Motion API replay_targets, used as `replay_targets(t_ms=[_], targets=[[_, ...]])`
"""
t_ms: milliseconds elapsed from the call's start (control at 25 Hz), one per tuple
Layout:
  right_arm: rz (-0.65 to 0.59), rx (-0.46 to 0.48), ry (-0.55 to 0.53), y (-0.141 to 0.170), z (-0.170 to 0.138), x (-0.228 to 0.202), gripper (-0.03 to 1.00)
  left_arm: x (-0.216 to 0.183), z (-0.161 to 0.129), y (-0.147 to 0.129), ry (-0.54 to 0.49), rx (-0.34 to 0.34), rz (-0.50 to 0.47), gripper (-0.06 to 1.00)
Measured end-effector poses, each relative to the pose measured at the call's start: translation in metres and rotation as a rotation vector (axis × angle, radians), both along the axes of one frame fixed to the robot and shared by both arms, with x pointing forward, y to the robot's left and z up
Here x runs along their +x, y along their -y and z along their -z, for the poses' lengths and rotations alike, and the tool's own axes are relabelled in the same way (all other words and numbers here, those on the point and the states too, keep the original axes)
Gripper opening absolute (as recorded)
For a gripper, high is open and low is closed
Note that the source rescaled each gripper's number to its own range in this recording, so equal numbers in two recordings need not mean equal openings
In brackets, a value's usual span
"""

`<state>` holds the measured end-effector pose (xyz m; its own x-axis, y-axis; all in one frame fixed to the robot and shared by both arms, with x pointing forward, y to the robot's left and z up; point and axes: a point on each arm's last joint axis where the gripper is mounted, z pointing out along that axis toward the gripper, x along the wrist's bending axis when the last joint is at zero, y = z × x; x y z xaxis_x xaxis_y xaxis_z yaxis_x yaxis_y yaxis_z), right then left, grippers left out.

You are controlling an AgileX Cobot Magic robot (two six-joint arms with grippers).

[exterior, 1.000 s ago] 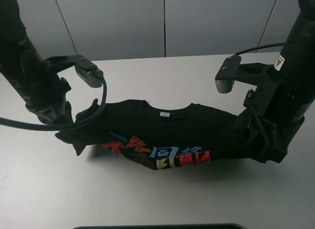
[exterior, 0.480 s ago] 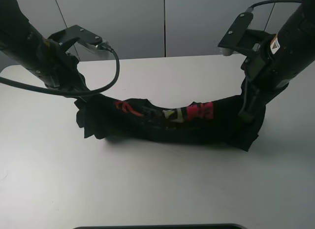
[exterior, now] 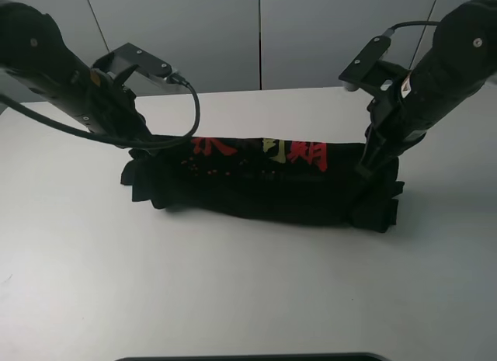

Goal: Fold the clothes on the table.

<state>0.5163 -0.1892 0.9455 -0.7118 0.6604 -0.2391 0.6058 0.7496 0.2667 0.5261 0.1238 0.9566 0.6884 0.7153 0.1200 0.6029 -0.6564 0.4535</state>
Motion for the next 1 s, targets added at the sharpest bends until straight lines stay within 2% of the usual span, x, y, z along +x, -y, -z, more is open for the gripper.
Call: replay_targets(t_ms=[200, 320, 360, 440, 520, 560, 600, 720, 840, 1000], targets=[[-0.005, -0.014, -0.017, -0.003, 0.023, 0.008, 0.0, 0.012, 0.014, 0.008, 0.071, -0.046, 0.002, 0.01], [0.038, -0.001, 0.012, -0.003, 0.027, 0.012, 0.05, 0.017, 0.018, 0.011, 0.108, -0.069, 0.005, 0.11], [0.053, 0.003, 0.025, -0.003, 0.026, 0.013, 0.11, 0.018, 0.018, 0.011, 0.116, -0.074, 0.005, 0.18], [0.095, 0.013, 0.045, -0.002, 0.026, 0.015, 0.35, 0.019, 0.017, 0.012, 0.13, -0.089, -0.002, 0.42], [0.151, 0.027, 0.051, -0.001, 0.026, 0.016, 0.77, 0.02, 0.017, 0.013, 0.127, -0.117, -0.04, 0.71], [0.182, 0.034, 0.055, -0.001, 0.025, 0.016, 0.9, 0.02, 0.016, 0.013, 0.124, -0.14, -0.073, 0.91], [0.221, 0.041, 0.052, 0.0, 0.026, 0.016, 0.95, 0.02, 0.016, 0.013, 0.111, -0.16, -0.108, 0.97], [0.339, 0.013, 0.013, 0.005, 0.024, 0.014, 0.99, 0.019, 0.017, 0.012, 0.056, -0.177, -0.185, 0.97], [0.42, -0.021, -0.025, 0.008, 0.019, 0.014, 1.0, 0.018, 0.014, 0.011, -0.019, -0.142, -0.225, 0.91], [0.519, 0.024, -0.09, 0.004, 0.015, 0.013, 1.0, 0.016, 0.012, 0.01, -0.071, -0.106, -0.238, 0.89]])
